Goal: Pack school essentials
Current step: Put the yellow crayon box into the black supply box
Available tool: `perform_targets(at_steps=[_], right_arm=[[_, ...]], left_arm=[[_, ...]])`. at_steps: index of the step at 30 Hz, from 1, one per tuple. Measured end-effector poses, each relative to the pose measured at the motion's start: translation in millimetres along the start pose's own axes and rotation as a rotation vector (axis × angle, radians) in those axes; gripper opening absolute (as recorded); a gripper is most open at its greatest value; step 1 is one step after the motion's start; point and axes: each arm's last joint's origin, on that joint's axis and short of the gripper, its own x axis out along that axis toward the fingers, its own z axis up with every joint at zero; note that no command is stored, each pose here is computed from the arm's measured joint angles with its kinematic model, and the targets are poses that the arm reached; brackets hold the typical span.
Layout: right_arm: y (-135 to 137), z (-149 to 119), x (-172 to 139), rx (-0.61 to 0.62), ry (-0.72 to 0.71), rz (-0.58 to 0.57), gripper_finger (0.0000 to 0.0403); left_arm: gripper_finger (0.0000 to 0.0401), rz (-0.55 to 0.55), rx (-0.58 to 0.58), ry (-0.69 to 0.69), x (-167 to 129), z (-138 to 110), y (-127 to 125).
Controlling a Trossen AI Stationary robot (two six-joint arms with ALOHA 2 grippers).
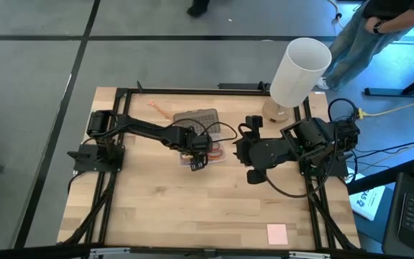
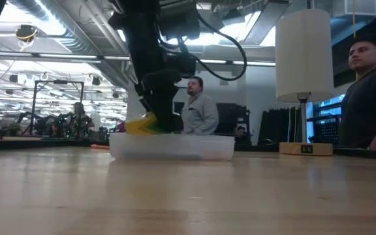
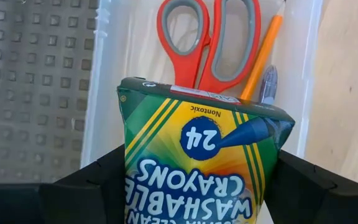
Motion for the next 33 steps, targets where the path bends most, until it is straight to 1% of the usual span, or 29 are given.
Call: perform_targets(at_steps=[2,4,8,14,19,23,31,33], right_arm=[[0.1,1.1,0.0,0.005,-0.011,0.001,0.0136],[0.1,2.5,0.0,0.012,-0.023,0.001,0.0136],[0.1,3.7,-0.1,0.019,-0.035,0.002,0.0136],[0.2,4.4,-0.1,0.022,-0.041,0.004,0.0136],[0.2,4.4,-0.1,0.022,-0.042,0.003,0.0136],[0.2,4.5,-0.1,0.023,-0.042,0.003,0.0136],[0.2,6.6,-0.2,0.033,-0.062,0.005,0.0136],[0.2,6.8,-0.2,0.034,-0.064,0.004,0.0136]], left_arm=[[0.0272,0.005,0.005,0.019,3.1,-1.8,-0.3],[0.0272,0.000,0.001,0.001,5.0,0.2,-1.3],[0.0272,-0.020,0.001,0.009,4.9,-0.2,-1.8],[0.0273,-0.020,-0.003,0.013,5.2,0.0,-0.1],[0.0281,-0.028,-0.004,0.017,5.6,0.2,1.1],[0.0303,-0.033,-0.007,0.022,5.9,0.1,1.9],[0.0368,-0.020,-0.005,0.050,11.9,-1.7,2.3],[0.0382,-0.019,-0.013,0.036,12.0,-0.4,2.3]])
